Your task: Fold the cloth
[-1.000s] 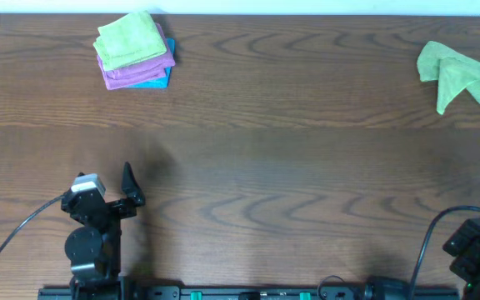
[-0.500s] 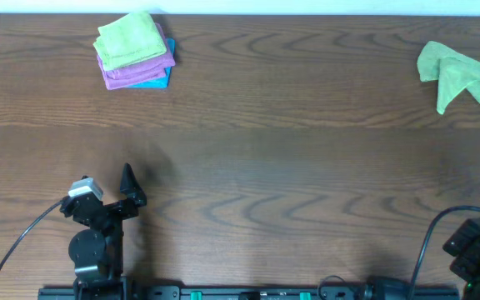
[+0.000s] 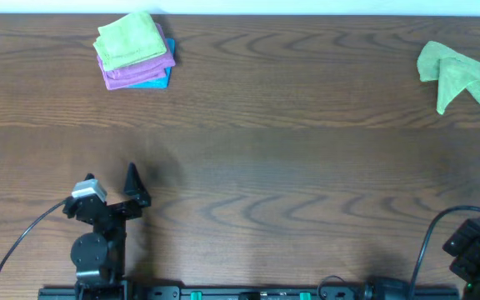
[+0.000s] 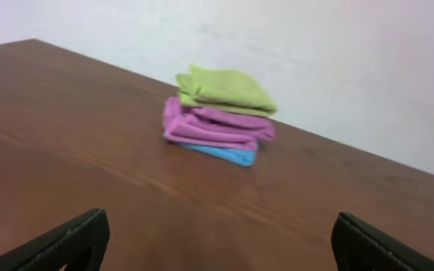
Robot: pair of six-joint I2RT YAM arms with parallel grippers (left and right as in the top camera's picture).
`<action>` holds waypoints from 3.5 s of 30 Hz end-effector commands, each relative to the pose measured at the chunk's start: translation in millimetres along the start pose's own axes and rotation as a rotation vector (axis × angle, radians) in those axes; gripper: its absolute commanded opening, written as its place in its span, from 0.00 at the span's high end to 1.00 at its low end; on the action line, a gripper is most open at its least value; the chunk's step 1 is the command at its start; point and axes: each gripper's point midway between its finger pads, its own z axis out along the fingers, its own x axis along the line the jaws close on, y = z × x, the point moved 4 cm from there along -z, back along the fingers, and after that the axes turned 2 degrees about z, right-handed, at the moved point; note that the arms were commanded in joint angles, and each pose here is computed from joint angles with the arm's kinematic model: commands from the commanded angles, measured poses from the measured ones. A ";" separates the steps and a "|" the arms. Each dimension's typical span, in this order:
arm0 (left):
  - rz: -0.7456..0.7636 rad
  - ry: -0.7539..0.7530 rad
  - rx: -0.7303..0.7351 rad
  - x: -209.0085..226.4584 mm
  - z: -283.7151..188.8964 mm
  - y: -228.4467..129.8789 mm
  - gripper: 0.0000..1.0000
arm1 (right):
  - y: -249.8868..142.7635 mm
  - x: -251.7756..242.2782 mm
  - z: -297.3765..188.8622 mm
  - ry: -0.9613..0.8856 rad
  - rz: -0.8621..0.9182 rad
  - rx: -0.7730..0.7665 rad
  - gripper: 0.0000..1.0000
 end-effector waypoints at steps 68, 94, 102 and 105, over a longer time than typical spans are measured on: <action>0.020 -0.022 0.066 -4.9 0.2 -18.3 0.05 | -146.0 146.1 123.3 0.518 -0.024 -0.196 0.01; 0.021 -0.022 0.066 -4.9 0.2 -18.3 0.05 | -145.8 146.1 123.3 0.514 -0.059 -0.206 0.01; 0.020 -0.022 0.066 -4.9 0.2 -18.3 0.05 | -146.0 146.1 123.3 0.514 -0.059 -0.206 0.01; 0.020 -0.022 0.066 -4.9 0.2 -18.3 0.05 | -146.0 146.1 123.3 0.514 -0.059 -0.206 0.01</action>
